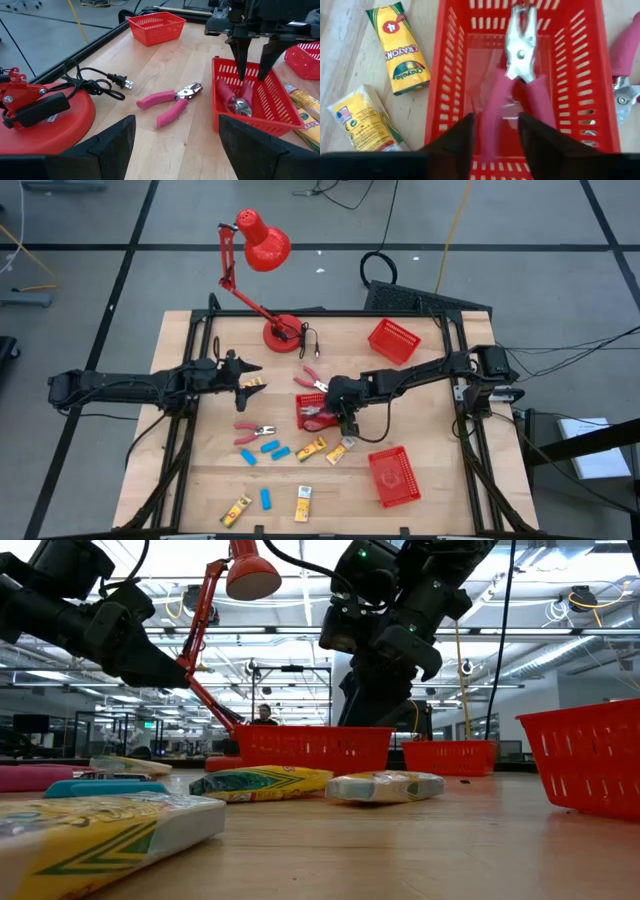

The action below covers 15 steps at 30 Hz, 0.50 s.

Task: Pick & Place School Supplies
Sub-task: Put the pink hole puncher into the middle red bin

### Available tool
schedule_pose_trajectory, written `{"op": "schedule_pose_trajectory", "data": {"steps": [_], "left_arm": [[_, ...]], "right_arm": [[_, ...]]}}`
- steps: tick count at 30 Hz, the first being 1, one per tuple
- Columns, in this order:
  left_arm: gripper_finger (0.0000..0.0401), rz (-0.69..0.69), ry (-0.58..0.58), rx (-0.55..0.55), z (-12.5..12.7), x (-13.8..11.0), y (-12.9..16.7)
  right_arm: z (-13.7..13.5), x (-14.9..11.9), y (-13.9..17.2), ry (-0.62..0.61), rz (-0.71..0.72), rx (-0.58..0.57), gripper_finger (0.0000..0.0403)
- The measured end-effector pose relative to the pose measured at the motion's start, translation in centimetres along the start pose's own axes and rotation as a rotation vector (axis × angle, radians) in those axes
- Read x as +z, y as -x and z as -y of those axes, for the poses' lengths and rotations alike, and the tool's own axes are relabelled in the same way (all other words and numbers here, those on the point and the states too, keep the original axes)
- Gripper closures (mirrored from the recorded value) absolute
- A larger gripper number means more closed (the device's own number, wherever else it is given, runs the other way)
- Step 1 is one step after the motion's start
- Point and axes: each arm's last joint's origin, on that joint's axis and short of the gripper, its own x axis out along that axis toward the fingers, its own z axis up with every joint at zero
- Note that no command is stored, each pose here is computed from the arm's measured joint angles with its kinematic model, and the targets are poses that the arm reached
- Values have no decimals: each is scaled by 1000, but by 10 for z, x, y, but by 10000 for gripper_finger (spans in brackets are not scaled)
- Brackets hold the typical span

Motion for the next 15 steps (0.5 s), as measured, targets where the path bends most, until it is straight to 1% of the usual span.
{"op": "schedule_pose_trajectory", "data": {"steps": [3,6,9,11,13,15], "left_arm": [[116,0,0,0,0,0,0],[116,0,-1,-1,0,0,0],[116,0,0,-1,0,0,0],[116,-1,1,-1,0,0,0],[116,1,3,-2,0,0,0],[116,-2,4,-3,0,0,0]], "right_arm": [[0,0,0,1,5,0,210],[0,3,1,3,24,-19,188],[1,9,12,37,69,-92,182],[5,20,21,66,115,-165,183],[10,24,33,93,131,-228,184],[22,37,41,106,216,-276,184]]}}
